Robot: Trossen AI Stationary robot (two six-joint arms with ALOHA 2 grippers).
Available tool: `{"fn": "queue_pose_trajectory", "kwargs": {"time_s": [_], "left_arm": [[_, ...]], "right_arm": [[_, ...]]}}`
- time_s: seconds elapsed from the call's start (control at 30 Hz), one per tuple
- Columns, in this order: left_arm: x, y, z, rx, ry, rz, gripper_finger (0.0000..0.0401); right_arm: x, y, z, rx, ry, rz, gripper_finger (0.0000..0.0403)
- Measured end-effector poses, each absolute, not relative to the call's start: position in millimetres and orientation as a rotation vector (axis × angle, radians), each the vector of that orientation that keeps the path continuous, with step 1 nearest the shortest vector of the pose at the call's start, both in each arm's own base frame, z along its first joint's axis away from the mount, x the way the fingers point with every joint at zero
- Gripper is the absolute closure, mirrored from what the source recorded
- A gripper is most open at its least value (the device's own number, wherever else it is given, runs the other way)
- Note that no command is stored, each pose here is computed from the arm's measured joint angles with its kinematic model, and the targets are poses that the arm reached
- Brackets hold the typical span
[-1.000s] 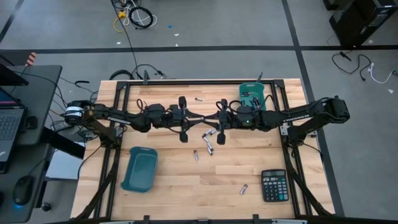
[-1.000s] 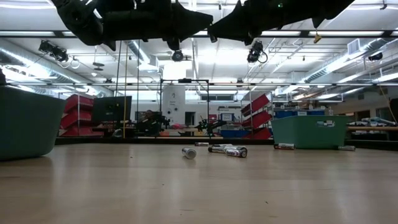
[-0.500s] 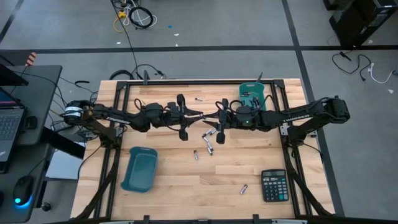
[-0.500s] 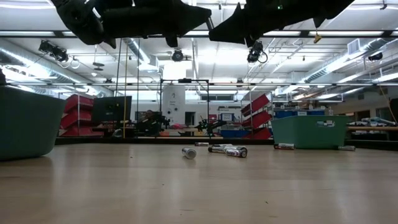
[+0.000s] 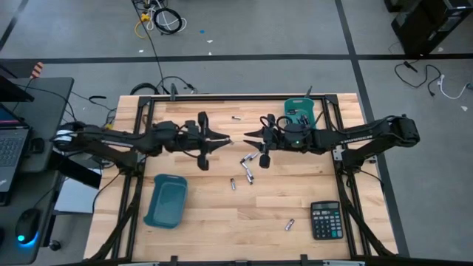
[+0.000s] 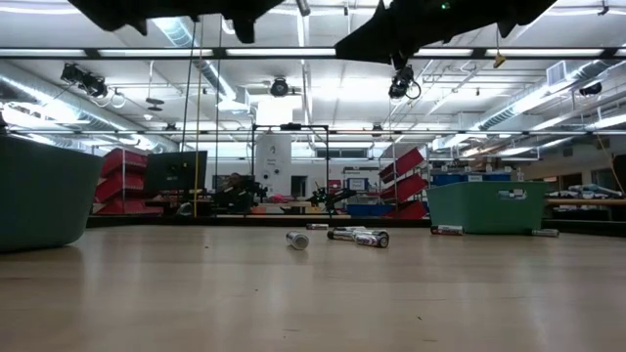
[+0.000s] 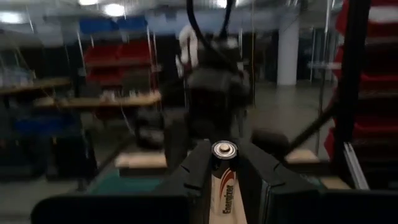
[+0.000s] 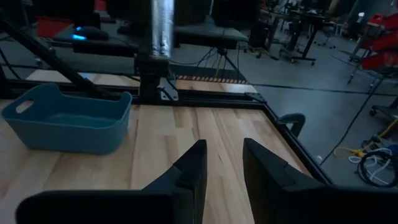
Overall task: Sort batteries
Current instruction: Put the silver battery into the blue bin
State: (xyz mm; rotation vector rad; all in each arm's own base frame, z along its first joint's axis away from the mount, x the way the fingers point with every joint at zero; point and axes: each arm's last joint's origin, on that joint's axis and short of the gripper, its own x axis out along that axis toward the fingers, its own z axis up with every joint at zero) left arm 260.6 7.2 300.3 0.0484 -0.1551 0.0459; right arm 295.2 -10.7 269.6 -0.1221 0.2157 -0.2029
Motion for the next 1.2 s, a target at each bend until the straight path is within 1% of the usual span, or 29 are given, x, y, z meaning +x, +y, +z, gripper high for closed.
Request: {"fn": "queue_pose_trajectory", "kwargs": {"time_s": [0.1, 0.17, 0.37, 0.47, 0.57, 0.63, 0.7, 0.83, 1.03, 1.1, 1.2], "left_arm": [[246, 1, 304, -0.022, -0.078, 0.043, 0.0345], [231, -2, 306, -0.127, -0.001, 0.028, 0.0345], [185, -10, 330, -0.610, 0.105, -0.041, 0.0345], [168, -12, 320, -0.793, 0.249, 0.048, 0.0345], [156, -14, 303, -0.939, 0.441, 0.164, 0.0345], [151, -18, 293, -1.023, 0.559, 0.205, 0.0345], [151, -23, 288, -1.088, 0.635, 0.216, 0.0345], [153, -36, 282, -1.195, 0.811, 0.115, 0.0345], [146, -54, 264, -1.261, 1.068, 0.254, 0.0345], [146, -59, 261, -1.259, 1.100, 0.278, 0.0345], [148, -64, 258, -1.229, 1.091, 0.310, 0.0345]], "right_arm": [[295, -14, 268, -0.123, 0.230, -0.212, 0.0315], [294, -16, 267, -0.118, 0.250, -0.219, 0.0315], [292, -21, 262, -0.091, 0.298, -0.237, 0.0315], [293, -22, 262, -0.090, 0.297, -0.239, 0.0315], [293, -22, 263, -0.088, 0.279, -0.238, 0.0314], [293, -22, 264, -0.088, 0.275, -0.237, 0.0314], [293, -22, 263, -0.088, 0.279, -0.235, 0.0315], [293, -22, 263, -0.092, 0.276, -0.235, 0.0315], [294, -22, 264, -0.100, 0.269, -0.234, 0.0315], [294, -22, 265, -0.112, 0.264, -0.232, 0.0315], [294, -22, 265, -0.121, 0.265, -0.231, 0.0314]]}}
